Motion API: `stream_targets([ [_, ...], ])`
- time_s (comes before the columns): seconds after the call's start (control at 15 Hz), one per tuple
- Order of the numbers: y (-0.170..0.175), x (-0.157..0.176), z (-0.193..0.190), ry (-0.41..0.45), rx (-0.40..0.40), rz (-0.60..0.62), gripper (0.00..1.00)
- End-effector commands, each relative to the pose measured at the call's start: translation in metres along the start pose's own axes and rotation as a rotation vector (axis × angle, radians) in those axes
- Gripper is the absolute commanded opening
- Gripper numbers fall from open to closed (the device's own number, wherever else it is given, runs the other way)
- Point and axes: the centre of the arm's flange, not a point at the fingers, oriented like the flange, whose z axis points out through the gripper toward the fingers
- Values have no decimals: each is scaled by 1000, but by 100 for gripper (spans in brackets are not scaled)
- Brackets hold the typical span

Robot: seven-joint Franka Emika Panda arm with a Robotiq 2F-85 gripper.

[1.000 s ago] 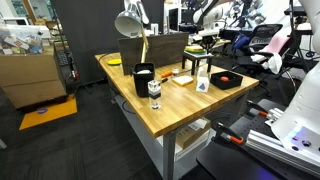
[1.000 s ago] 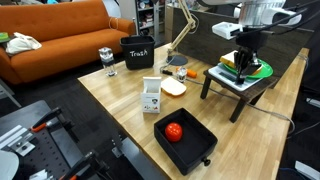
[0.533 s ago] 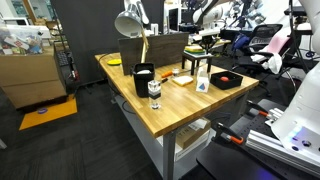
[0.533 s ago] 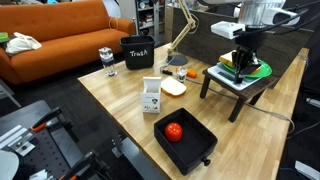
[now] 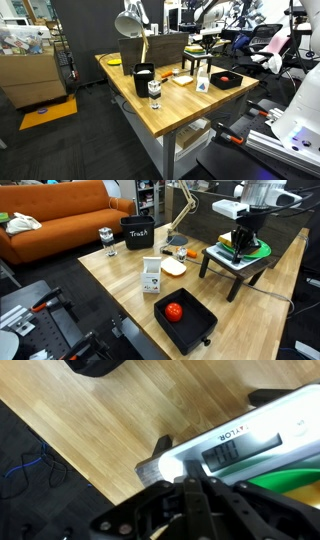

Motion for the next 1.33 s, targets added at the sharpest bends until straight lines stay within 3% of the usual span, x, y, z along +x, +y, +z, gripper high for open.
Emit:
stream_targets([
  [0.0, 0, 1, 15, -34, 11, -17, 0],
  [0.2, 3, -4, 2, 13, -8, -28, 0],
  [1.27, 7, -39, -43, 68, -58, -91, 0],
])
